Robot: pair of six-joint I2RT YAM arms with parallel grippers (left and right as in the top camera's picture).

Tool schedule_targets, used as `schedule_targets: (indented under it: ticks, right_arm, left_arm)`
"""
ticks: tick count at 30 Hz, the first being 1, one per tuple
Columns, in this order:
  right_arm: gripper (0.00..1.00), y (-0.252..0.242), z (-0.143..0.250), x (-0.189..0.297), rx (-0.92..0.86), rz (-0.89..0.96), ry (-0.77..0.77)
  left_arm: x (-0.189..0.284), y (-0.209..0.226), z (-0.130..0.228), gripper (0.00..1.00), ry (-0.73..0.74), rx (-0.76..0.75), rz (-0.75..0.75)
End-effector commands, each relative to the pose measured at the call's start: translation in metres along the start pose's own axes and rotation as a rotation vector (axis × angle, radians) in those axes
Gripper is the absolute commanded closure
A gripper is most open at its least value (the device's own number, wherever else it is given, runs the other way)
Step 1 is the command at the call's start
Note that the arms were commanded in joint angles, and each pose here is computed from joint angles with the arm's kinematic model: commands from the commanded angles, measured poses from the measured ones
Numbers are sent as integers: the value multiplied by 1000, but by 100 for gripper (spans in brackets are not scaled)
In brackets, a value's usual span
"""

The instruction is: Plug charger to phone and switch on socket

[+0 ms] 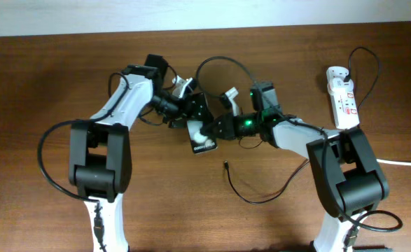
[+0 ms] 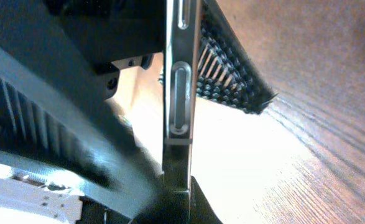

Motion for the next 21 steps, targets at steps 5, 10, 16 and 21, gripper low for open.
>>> schedule_targets:
  ticks: [5, 10, 16, 21]
  right_arm:
    - [96, 28, -23, 19, 9, -117, -33]
    - [96, 29, -24, 19, -94, -122, -30]
    - [96, 28, -25, 8, -93, -89, -60]
    - [96, 28, -25, 8, -92, -86, -65]
  left_arm:
    - [47, -69, -23, 45, -381, -454, 537]
    - [48, -70, -30, 60, -428, -582, 532]
    - [57, -78, -41, 66, -448, -653, 518]
    - [57, -78, -42, 76, -440, -626, 524]
Point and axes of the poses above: each gripper's point midway between its finger pads, its own x axis back along the fingers, its own y axis along the line the jaws close on, z = x × y, the point moved 5 cm from there along x, back along the fingers, and after that the axes turned 15 degrees about -x, right-handed, at the moved point
